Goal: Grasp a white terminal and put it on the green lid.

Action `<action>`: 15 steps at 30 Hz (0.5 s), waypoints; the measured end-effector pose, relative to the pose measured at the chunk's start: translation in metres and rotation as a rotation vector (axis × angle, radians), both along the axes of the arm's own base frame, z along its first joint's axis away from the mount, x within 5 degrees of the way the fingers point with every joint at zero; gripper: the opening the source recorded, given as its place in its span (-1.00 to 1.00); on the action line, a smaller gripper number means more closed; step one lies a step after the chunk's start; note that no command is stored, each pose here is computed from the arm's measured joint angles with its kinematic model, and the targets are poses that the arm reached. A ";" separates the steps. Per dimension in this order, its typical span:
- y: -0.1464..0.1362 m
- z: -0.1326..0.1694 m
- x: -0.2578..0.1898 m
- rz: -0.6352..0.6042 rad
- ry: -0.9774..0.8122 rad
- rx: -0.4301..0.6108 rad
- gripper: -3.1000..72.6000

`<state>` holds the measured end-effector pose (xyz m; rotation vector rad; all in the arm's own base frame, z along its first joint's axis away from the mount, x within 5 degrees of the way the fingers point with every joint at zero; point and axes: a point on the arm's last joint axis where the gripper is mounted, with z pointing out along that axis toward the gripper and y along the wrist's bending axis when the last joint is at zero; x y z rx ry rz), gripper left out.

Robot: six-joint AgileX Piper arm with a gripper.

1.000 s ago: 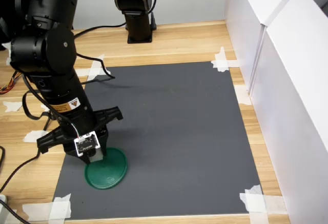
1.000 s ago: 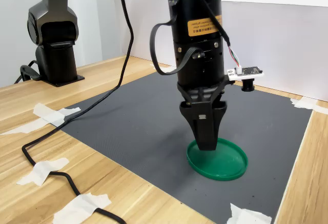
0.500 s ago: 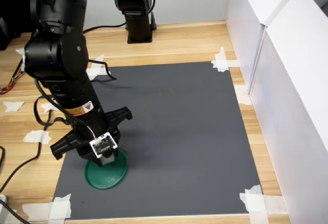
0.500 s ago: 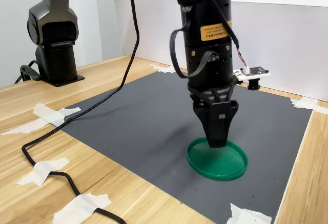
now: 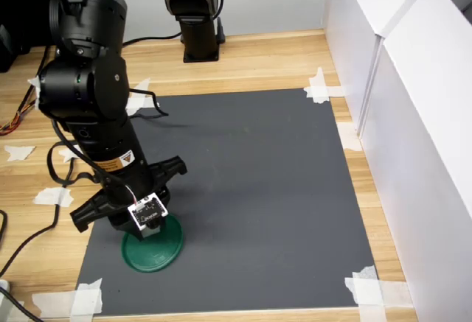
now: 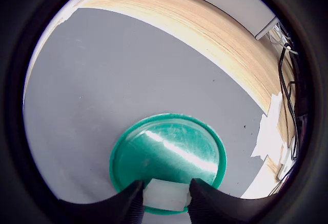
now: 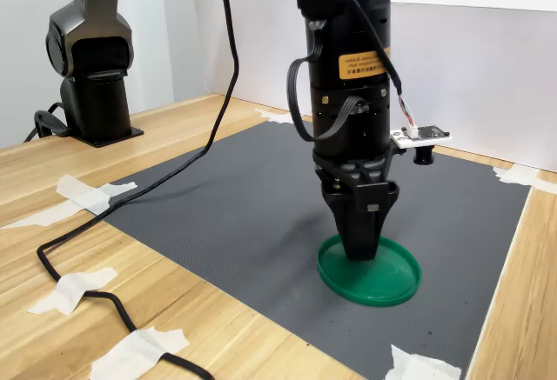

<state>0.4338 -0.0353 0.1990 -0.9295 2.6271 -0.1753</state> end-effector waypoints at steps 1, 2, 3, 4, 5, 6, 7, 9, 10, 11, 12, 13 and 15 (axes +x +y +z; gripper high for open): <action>0.000 0.000 0.001 -0.008 -0.012 0.003 0.06; 0.000 -0.001 0.002 -0.019 -0.025 0.007 0.13; 0.000 -0.002 0.002 -0.033 -0.037 0.012 0.22; 0.000 -0.004 0.001 -0.046 -0.041 0.016 0.30; 0.000 -0.006 0.001 -0.061 -0.047 0.022 0.37; 0.000 -0.007 0.000 -0.072 -0.048 0.026 0.43; 0.000 -0.009 -0.001 -0.080 -0.048 0.029 0.47; 0.000 -0.012 -0.005 -0.090 -0.039 0.033 0.52; 0.001 -0.012 -0.007 -0.094 -0.036 0.036 0.53; 0.001 -0.012 -0.008 -0.096 -0.037 0.037 0.54; 0.001 -0.011 -0.010 -0.098 -0.037 0.040 0.54; 0.001 -0.008 -0.011 -0.100 -0.043 0.044 0.54; 0.002 0.000 -0.012 -0.106 -0.062 0.055 0.54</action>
